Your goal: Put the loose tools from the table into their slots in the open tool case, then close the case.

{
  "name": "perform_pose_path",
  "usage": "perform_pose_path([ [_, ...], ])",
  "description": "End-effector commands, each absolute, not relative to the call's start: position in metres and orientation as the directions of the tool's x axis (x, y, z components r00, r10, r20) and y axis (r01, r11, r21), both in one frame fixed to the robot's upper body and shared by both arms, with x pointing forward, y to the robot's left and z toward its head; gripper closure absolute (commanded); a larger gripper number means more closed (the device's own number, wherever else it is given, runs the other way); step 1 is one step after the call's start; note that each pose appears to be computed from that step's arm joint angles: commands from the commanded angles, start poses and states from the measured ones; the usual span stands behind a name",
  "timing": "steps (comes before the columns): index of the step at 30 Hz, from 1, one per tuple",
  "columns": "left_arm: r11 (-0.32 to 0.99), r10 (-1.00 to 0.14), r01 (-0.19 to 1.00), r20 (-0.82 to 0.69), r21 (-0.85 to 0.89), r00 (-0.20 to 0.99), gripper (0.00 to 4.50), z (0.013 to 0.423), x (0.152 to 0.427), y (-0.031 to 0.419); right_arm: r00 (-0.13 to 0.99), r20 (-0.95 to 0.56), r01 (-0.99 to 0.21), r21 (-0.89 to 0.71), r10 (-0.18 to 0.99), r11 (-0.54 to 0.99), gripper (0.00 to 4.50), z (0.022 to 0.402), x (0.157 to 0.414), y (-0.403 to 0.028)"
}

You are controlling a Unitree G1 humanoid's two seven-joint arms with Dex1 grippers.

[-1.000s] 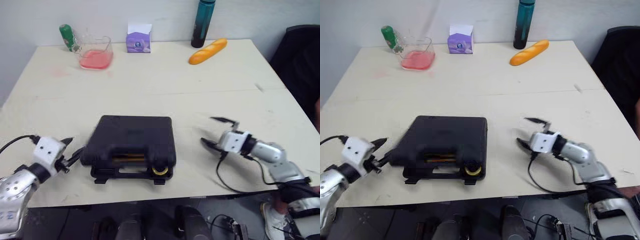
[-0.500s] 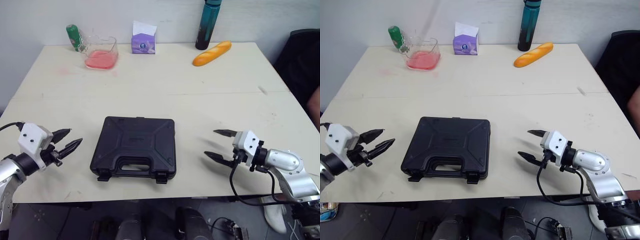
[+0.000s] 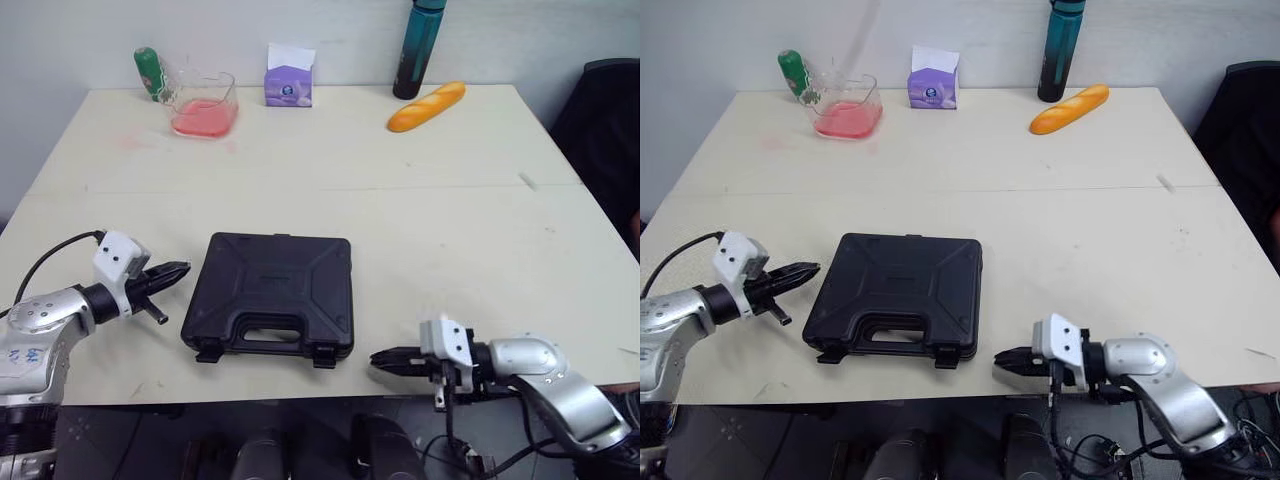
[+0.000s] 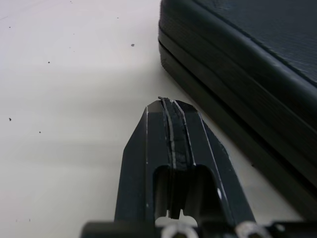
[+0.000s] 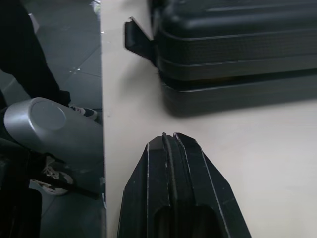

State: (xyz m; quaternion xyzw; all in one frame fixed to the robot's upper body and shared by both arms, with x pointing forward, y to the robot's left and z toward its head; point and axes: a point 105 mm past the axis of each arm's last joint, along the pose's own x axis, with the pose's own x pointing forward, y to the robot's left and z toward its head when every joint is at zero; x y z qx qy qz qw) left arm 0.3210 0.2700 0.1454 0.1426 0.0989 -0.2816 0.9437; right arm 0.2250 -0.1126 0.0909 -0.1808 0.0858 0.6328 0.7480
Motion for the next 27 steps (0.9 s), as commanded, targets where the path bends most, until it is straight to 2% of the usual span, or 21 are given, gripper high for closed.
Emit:
perform_pose_path([
  [1, 0.801, -0.5, 0.554, -0.255, 0.226, 0.828, 4.5, 0.15, 0.339, 0.268, 0.181, -0.369, -0.978, -0.166, 0.912, 0.127, 4.43, 0.091, 0.229, -0.107],
  [6, 0.816, -0.479, 0.529, -0.238, 0.235, 0.845, 4.5, 0.148, 0.361, 0.269, 0.119, -0.389, -0.989, -0.13, 0.913, 0.073, 4.43, 0.08, 0.225, -0.098],
  [8, 0.836, -0.462, 0.503, -0.214, 0.219, 0.861, 4.5, 0.147, 0.374, 0.268, 0.145, -0.349, -0.986, -0.128, 0.926, 0.106, 4.43, 0.076, 0.227, -0.092],
  [16, 0.806, -0.52, 0.547, -0.172, 0.227, 0.837, 4.5, 0.145, 0.397, 0.248, 0.12, -0.328, -0.991, -0.088, 0.937, 0.096, 4.43, 0.061, 0.223, -0.083],
  [20, 0.778, -0.568, 0.589, -0.154, 0.221, 0.808, 4.5, 0.148, 0.4, 0.239, 0.135, -0.311, -0.989, -0.092, 0.941, 0.112, 4.43, 0.061, 0.226, -0.08],
  [27, 0.661, -0.685, 0.717, -0.213, 0.222, 0.697, 4.5, 0.141, 0.39, 0.226, 0.251, -0.27, -0.966, -0.135, 0.93, 0.221, 4.43, 0.07, 0.242, -0.083],
])
